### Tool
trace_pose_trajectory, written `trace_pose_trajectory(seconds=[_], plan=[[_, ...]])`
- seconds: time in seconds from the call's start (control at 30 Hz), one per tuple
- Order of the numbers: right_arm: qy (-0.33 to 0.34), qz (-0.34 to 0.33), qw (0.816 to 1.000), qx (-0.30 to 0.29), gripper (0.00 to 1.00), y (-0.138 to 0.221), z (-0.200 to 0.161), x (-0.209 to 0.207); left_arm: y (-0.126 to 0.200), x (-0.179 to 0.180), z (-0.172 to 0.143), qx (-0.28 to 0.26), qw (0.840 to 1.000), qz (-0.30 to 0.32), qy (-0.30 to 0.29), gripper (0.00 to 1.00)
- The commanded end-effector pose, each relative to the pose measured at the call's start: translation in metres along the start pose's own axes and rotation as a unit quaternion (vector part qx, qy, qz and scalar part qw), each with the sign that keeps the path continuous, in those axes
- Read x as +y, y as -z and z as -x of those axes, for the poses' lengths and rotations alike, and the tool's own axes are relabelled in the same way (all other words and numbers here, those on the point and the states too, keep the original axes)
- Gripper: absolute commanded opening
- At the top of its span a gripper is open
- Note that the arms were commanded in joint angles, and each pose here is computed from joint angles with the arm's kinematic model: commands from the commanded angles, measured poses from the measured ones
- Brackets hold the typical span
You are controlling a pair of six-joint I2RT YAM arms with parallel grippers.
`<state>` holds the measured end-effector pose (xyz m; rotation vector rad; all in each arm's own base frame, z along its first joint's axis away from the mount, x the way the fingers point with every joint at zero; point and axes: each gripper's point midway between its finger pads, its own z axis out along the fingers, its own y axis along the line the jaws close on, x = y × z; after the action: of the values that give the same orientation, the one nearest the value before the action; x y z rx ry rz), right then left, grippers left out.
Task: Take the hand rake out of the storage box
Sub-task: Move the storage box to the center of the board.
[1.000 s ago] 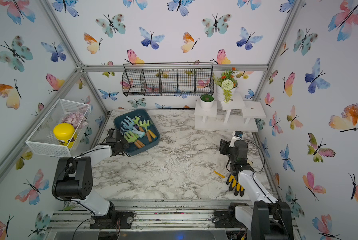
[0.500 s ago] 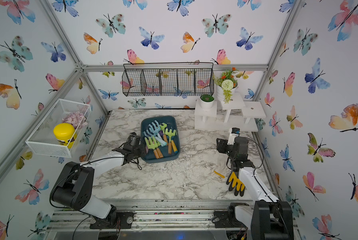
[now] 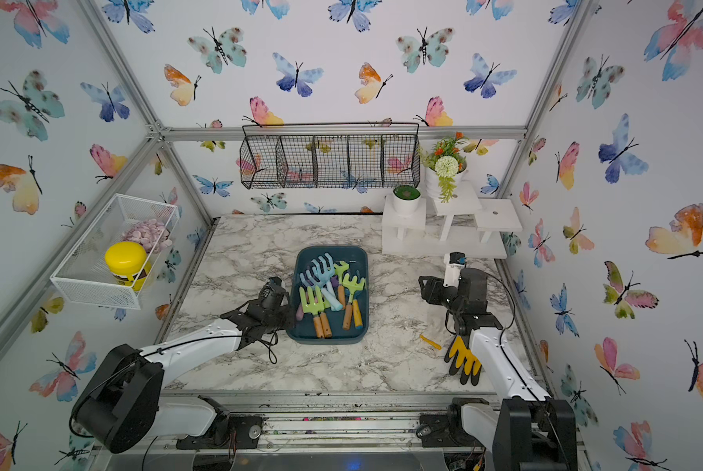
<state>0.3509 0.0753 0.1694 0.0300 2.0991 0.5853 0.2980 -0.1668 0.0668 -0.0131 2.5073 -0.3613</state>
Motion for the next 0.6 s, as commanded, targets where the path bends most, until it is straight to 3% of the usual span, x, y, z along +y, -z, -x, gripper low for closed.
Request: trace_pose_trajectory(seconds=[0.0, 0.57], plan=[[0.011, 0.038, 0.999, 0.008, 0.57, 0.005, 0.006, 0.018, 0.006, -0.020, -0.013, 0.026, 0.998, -0.045, -0.023, 0.00], [0.018, 0.143, 0.988, 0.062, 0.67, 0.003, 0.003, 0.060, 0.001, -0.051, -0.012, 0.032, 0.996, -0.078, 0.006, 0.00]])
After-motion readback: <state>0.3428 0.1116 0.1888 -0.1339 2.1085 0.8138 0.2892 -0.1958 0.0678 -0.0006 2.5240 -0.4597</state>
